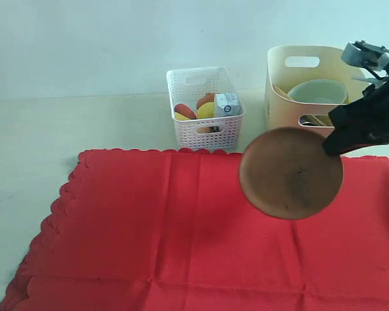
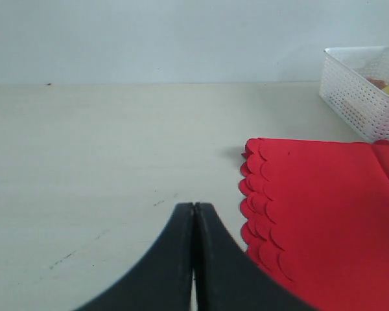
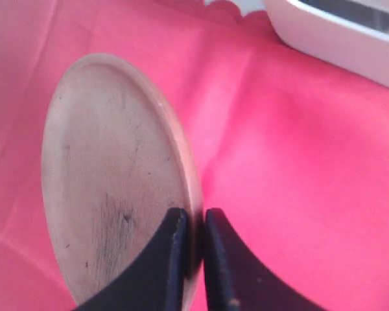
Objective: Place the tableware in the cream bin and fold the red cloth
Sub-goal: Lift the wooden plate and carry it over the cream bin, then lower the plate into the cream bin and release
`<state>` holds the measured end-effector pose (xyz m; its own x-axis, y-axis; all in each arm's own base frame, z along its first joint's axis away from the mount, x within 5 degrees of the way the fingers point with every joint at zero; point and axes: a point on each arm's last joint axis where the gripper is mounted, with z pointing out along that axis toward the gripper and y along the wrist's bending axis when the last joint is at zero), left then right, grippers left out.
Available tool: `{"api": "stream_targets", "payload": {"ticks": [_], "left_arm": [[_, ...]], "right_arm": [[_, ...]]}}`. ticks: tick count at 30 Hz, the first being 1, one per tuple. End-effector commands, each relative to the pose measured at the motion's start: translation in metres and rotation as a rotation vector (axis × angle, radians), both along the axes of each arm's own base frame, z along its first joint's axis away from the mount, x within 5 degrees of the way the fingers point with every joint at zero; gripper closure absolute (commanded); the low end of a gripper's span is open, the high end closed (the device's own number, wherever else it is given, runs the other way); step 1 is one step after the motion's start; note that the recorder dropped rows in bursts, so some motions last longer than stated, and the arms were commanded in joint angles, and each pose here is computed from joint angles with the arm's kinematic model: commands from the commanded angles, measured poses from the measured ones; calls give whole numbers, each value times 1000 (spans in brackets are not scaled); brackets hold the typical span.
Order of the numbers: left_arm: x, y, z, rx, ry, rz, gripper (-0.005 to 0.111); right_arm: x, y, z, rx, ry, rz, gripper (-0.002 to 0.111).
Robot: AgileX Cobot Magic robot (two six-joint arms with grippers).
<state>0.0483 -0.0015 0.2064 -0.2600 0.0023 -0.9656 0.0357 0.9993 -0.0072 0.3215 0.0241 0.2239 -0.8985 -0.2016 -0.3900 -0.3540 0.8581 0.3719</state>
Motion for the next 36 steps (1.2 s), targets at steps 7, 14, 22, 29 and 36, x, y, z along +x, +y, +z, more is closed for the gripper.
{"api": "stream_targets", "payload": {"ticks": [7, 14, 22, 29, 36], "left_arm": [[0, 0, 0, -4, -14, 0, 107], [0, 0, 0, -4, -14, 0, 107], [0, 0, 0, -4, -14, 0, 107], [0, 0, 0, -4, -14, 0, 107], [0, 0, 0, -4, -14, 0, 107]], "right_arm": [[16, 5, 26, 90, -156, -33, 108], [33, 4, 65, 103, -268, -51, 108], [62, -19, 105, 133, -366, -189, 108], [87, -52, 100, 67, -339, -321, 108], [109, -63, 81, -13, -315, -342, 108]]}}
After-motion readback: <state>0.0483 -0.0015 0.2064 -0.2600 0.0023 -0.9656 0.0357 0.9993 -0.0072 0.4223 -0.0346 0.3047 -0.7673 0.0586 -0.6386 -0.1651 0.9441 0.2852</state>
